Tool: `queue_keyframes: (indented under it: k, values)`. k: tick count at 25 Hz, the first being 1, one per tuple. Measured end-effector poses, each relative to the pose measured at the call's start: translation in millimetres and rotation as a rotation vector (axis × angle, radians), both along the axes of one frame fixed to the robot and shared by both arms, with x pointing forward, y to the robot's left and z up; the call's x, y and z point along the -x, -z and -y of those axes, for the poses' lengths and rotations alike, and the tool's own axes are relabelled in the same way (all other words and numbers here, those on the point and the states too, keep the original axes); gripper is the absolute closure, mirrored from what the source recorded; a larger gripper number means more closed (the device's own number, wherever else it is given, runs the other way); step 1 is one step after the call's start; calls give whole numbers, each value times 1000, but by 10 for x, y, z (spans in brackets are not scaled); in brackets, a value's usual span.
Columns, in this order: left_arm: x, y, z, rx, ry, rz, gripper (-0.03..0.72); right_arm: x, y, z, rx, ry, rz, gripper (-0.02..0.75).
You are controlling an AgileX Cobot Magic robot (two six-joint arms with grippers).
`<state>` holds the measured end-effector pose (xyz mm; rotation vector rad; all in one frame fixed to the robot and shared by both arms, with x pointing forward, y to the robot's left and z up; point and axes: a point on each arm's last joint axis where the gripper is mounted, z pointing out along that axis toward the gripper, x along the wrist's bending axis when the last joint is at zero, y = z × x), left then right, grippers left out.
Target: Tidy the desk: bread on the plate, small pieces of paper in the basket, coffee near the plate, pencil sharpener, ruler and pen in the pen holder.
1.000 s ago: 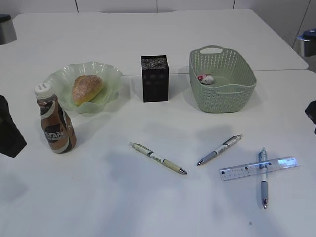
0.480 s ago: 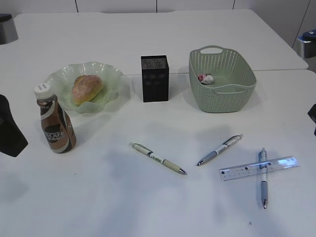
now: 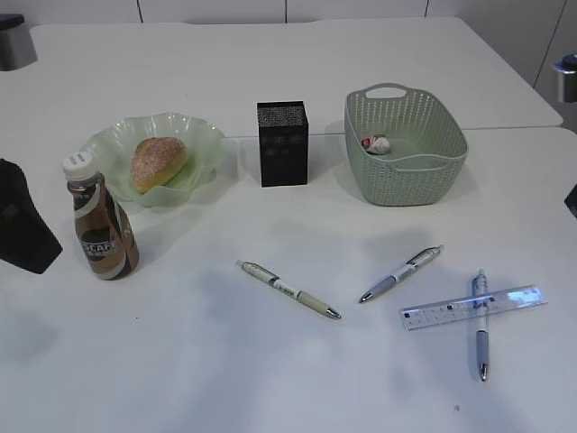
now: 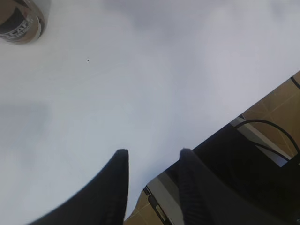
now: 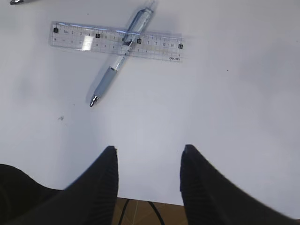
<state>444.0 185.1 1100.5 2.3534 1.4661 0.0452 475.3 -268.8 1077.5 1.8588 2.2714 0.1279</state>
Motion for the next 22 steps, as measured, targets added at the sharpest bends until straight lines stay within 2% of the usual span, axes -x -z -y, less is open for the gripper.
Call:
queue_keyframes:
  k: [7,12,22]
  values:
    - [-6,-3,4,5,-1,7,438,0,0,2,5,-33,-3,384]
    - [-17,4,9,6,-2,9,438,-1,0,5,42,-189,-12,384]
    - [-18,3,12,9,0,10,438,-4,-2,22,99,-365,-23,384]
